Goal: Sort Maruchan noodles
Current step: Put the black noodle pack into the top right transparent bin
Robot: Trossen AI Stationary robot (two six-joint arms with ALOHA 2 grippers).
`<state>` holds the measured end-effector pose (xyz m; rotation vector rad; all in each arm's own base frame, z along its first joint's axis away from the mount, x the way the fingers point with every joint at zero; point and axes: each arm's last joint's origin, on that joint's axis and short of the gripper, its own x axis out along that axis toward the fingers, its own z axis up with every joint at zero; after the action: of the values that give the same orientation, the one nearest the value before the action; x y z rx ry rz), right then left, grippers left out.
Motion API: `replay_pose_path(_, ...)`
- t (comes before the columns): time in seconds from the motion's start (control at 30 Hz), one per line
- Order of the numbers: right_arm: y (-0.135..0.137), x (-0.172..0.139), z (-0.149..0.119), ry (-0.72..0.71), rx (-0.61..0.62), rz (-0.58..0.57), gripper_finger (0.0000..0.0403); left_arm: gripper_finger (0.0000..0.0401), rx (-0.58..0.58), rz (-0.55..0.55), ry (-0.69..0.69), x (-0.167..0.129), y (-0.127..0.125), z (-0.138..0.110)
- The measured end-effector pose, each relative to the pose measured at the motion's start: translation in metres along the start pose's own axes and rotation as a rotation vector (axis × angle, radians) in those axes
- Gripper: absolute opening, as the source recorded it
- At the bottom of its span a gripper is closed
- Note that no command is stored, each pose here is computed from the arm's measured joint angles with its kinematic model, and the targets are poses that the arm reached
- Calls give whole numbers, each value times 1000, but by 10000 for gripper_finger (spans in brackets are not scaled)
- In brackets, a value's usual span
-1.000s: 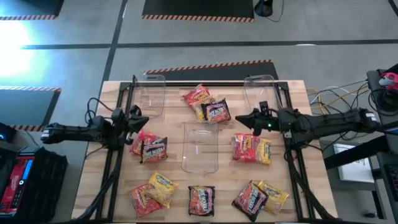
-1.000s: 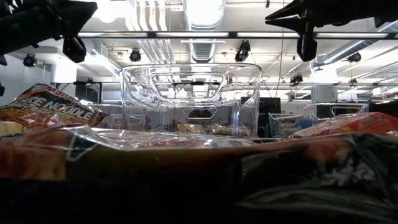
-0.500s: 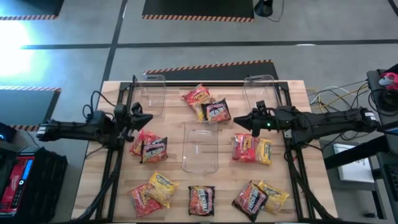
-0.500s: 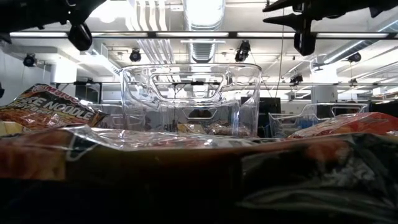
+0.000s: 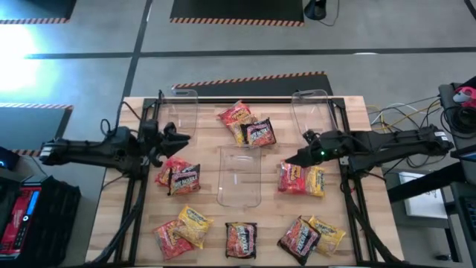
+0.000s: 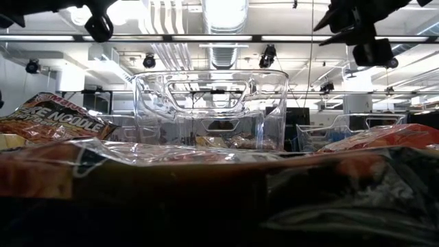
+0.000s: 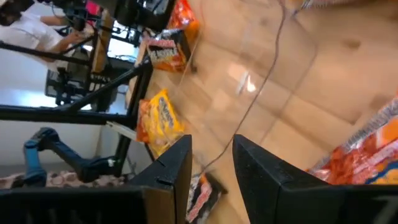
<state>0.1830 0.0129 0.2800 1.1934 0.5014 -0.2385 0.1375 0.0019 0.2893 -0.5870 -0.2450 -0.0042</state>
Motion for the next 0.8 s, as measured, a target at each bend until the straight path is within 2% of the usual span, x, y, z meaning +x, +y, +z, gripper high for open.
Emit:
replay_pose_path(0.33, -6, 27, -7, 88, 34, -89, 105, 141, -60, 136, 190, 32, 0, -4)
replay_pose_path(0.63, -7, 31, -10, 122, 51, -102, 100, 141, -57, 174, 261, 47, -4, 0)
replay_pose_path(0.8, -5, 31, -16, 145, 134, -103, 99, 141, -97, 191, 301, 54, 0, -8)
